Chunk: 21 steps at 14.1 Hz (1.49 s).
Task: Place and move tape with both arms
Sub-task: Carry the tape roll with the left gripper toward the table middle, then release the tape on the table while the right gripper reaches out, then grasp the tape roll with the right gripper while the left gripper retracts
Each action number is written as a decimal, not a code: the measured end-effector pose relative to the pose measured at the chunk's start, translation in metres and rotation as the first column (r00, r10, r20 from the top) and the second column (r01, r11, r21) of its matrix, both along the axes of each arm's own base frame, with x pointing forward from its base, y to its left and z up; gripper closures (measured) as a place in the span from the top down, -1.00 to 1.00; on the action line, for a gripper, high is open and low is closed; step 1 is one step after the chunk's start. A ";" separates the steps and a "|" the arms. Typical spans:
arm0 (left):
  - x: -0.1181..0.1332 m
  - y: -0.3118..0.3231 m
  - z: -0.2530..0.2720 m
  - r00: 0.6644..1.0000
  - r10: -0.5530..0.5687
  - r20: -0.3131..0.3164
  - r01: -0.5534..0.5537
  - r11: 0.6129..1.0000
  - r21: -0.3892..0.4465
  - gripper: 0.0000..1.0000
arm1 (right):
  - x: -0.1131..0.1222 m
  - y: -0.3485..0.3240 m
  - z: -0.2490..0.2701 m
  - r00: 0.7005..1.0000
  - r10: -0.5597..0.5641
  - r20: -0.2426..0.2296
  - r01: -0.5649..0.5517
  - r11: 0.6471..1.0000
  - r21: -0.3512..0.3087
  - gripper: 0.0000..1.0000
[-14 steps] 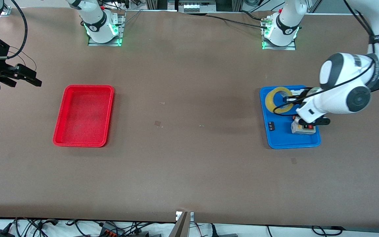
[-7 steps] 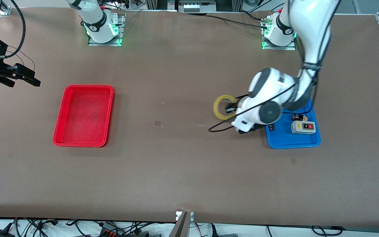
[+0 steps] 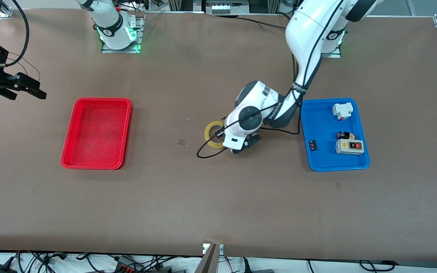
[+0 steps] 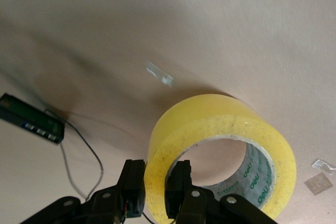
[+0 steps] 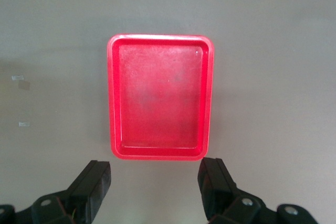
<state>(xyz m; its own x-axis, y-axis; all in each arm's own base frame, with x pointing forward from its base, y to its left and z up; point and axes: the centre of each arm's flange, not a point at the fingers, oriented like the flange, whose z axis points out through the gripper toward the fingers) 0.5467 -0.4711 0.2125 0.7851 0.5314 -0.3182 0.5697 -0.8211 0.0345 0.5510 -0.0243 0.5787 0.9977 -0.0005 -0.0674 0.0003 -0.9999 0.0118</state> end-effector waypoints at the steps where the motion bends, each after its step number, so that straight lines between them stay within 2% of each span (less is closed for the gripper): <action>1: -0.005 -0.008 -0.004 1.000 -0.001 0.003 0.001 1.000 0.000 -0.42 | 0.000 0.000 0.001 1.000 0.000 -0.003 0.000 1.000 0.000 1.00; 3: -0.005 -0.012 0.001 1.000 -0.004 0.012 0.004 1.000 -0.006 0.03 | -0.001 0.000 0.003 1.000 0.000 -0.002 0.000 1.000 0.000 1.00; 5: 0.007 -0.006 0.013 0.999 0.011 0.033 -0.011 1.000 -0.012 0.52 | 0.000 0.000 0.001 1.000 0.000 -0.006 0.000 1.000 0.001 1.00; 6: 0.015 0.002 0.025 0.999 0.018 0.033 -0.018 1.000 -0.004 0.80 | 0.001 0.001 -0.001 1.000 0.001 -0.009 -0.001 1.000 0.001 1.00; 7: 0.024 0.016 0.043 0.999 0.026 0.020 -0.026 1.000 0.011 0.98 | 0.003 0.002 -0.004 1.000 0.003 -0.015 -0.003 1.000 0.002 1.00; 9: 0.048 0.058 0.095 0.998 0.060 0.007 -0.060 0.998 0.033 1.00 | 0.008 0.008 -0.017 0.999 0.016 -0.039 -0.016 1.000 0.004 1.00; 11: 0.070 0.120 0.146 0.996 0.089 0.012 -0.090 0.992 0.089 1.00 | 0.017 0.023 -0.042 0.996 0.043 -0.084 -0.042 0.999 0.010 1.00; 13: 0.082 0.173 0.172 0.996 0.092 0.018 -0.094 0.985 0.143 1.00 | 0.029 0.052 -0.075 0.988 0.083 -0.132 -0.078 0.996 0.047 1.00; 15: 0.087 0.214 0.178 1.000 0.000 -0.003 0.001 0.989 0.148 1.00 | 0.043 0.101 -0.109 0.980 0.153 -0.129 -0.144 0.987 0.077 1.00; 18: 0.085 0.288 0.194 0.986 -0.165 -0.031 0.167 0.981 0.098 1.00 | 0.052 0.209 -0.164 0.951 0.292 -0.097 -0.286 0.955 0.077 1.00; 21: 0.063 0.368 0.241 0.954 -0.301 -0.013 0.301 0.952 0.049 1.00 | 0.057 0.308 -0.213 0.945 0.310 -0.100 -0.305 0.950 0.061 1.00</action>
